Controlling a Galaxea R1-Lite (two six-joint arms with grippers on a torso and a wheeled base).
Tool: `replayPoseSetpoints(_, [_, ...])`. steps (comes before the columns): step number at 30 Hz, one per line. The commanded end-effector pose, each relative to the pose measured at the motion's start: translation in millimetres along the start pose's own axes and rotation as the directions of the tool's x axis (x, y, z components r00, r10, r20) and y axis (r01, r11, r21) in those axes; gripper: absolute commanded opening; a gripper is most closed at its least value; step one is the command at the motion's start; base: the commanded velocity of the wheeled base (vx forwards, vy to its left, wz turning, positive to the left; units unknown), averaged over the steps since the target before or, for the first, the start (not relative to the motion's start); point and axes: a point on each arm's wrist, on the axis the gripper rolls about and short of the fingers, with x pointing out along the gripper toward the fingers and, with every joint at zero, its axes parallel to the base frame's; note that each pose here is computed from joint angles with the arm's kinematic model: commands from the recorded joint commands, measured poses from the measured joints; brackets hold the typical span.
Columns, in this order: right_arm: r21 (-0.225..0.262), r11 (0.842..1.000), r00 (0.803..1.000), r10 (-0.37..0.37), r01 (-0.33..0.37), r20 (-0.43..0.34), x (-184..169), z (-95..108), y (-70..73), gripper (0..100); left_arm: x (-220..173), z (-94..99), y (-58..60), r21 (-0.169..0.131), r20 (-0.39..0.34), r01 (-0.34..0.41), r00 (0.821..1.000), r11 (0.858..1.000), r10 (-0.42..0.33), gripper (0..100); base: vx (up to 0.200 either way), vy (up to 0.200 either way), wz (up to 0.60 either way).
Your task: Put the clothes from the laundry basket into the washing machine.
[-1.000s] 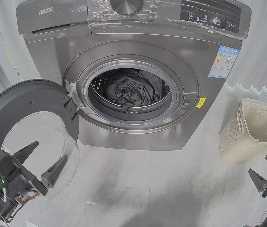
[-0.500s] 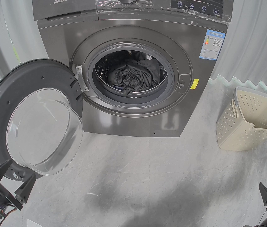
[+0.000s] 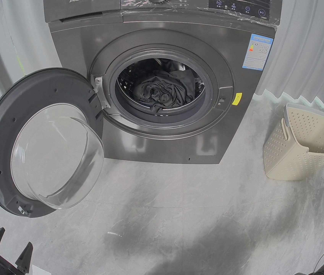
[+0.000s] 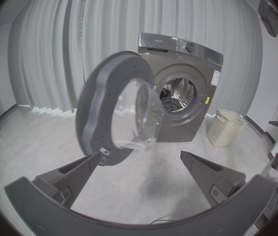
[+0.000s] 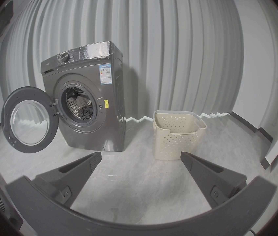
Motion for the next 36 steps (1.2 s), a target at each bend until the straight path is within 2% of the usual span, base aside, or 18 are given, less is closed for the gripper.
replayPoseSetpoints(1, [0.005, 1.0, 1.0, -0.019, 0.019, 0.001, -0.7, -5.2, -0.6, 100, -8.6, -8.4, -1.4, -0.002, 0.093, -0.104, 0.99, 0.995, 0.104, 100, 0.0, 0.2, 0.0])
replayPoseSetpoints(3, [-0.003, 1.0, 1.0, -0.013, 0.013, 0.001, -0.7, -5.2, -0.5, 100, -10.7, -9.7, -2.4, 0.015, 0.122, -0.124, 0.985, 0.992, 0.121, 100, 0.0, 0.2, 0.0])
replayPoseSetpoints(5, [-0.011, 1.0, 1.0, -0.027, 0.027, 0.0, -0.7, -5.3, -0.7, 100, -10.2, -12.1, -2.3, 0.025, 0.099, -0.111, 0.989, 0.993, 0.108, 100, 0.0, 0.2, 0.0])
replayPoseSetpoints(8, [-0.016, 0.998, 0.998, -0.068, 0.068, -0.001, -1.0, -5.5, -0.4, 100, -11.9, -13.7, -2.4, 0.019, 0.101, -0.085, 0.991, 0.996, 0.082, 100, 0.0, 0.133, 0.0])
replayPoseSetpoints(10, [-0.063, 0.995, 0.997, -0.078, 0.079, 0.021, -3.5, -5.7, 1.6, 100, -12.3, -14.0, -2.6, 0.026, 0.114, -0.071, 0.991, 0.997, 0.068, 100, 0.0, 0.0, 0.0])
replayPoseSetpoints(11, [-0.108, 0.994, 0.999, -0.017, 0.022, 0.043, -5.6, -6.3, 3.5, 100, -12.3, -14.0, -2.6, 0.029, 0.114, -0.073, 0.991, 0.997, 0.069, 100, 0.0, 0.0, 0.0])
replayPoseSetpoints(12, [-0.135, 0.988, 0.994, 0.082, -0.072, 0.072, -8.5, -7.3, 5.8, 100, -12.3, -14.0, -2.6, 0.029, 0.114, -0.073, 0.991, 0.997, 0.069, 100, 0.0, 0.0, 0.0])
replayPoseSetpoints(13, [-0.145, 0.975, 0.98, 0.181, -0.168, 0.082, -9.8, -7.6, 7.9, 100, -12.3, -14.0, -2.6, 0.029, 0.114, -0.073, 0.991, 0.997, 0.069, 100, 0.0, 0.0, 0.0])
replayPoseSetpoints(14, [-0.144, 0.968, 0.972, 0.22, -0.207, 0.079, -9.9, -7.8, 8.8, 100, -12.3, -14.0, -2.6, 0.031, 0.114, -0.073, 0.991, 0.997, 0.069, 100, 0.0, 0.0, 0.0])
replayPoseSetpoints(15, [-0.137, 0.971, 0.975, 0.208, -0.196, 0.076, -9.6, -7.7, 8.5, 100, -12.3, -14.0, -2.6, 0.032, 0.114, -0.074, 0.991, 0.997, 0.069, 100, 0.0, 0.0, 0.0])
replayPoseSetpoints(17, [-0.1, 0.99, 0.991, 0.105, -0.097, 0.077, -9.1, -7.7, 6.2, 100, -12.3, -14.0, -2.6, 0.032, 0.114, -0.074, 0.991, 0.997, 0.069, 100, 0.0, 0.0, 0.0])
replayPoseSetpoints(20, [-0.04, 0.998, 0.996, -0.049, 0.052, 0.07, -9.3, -8.5, 2.8, 100, -12.3, -14.0, -2.6, 0.031, 0.114, -0.073, 0.991, 0.997, 0.069, 100, 0.0, 0.0, 0.0])
replayPoseSetpoints(23, [-0.036, 0.997, 0.996, -0.067, 0.07, 0.064, -9.5, -8.6, 2.3, 100, -12.3, -14.0, -2.6, 0.032, 0.114, -0.075, 0.991, 0.997, 0.071, 100, 0.0, 0.0, 0.0])
replayPoseSetpoints(25, [-0.038, 0.999, 0.998, -0.018, 0.021, 0.064, -9.4, -8.7, 3.5, 100, -12.3, -14.0, -2.6, 0.032, 0.114, -0.075, 0.991, 0.997, 0.071, 100, 0.0, 0.0, 0.0])
replayPoseSetpoints(27, [-0.017, 0.993, 0.992, 0.12, -0.12, 0.029, -8.9, -13.0, 6.4, 100, -12.3, -14.0, -2.6, 0.034, 0.114, -0.075, 0.991, 0.997, 0.071, 100, 0.0, 0.0, 0.0])
replayPoseSetpoints(28, [-0.029, 0.985, 0.985, 0.173, -0.172, 0.013, -9.0, -14.5, 7.6, 100, -12.3, -14.0, -2.6, 0.034, 0.114, -0.075, 0.991, 0.997, 0.071, 100, 0.0, 0.0, 0.0])
replayPoseSetpoints(30, [-0.052, 0.983, 0.984, 0.176, -0.175, 0.007, -9.3, -14.6, 7.6, 100, -12.3, -14.0, -2.6, 0.034, 0.114, -0.074, 0.991, 0.997, 0.069, 100, 0.0, 0.0, 0.0])
replayPoseSetpoints(36, [-0.054, 0.984, 0.986, 0.168, -0.167, 0.015, -9.1, -14.5, 7.5, 100, -12.2, -14.4, -2.6, 0.033, 0.113, -0.077, 0.991, 0.996, 0.073, 100, 0.0, 0.0, 0.0])
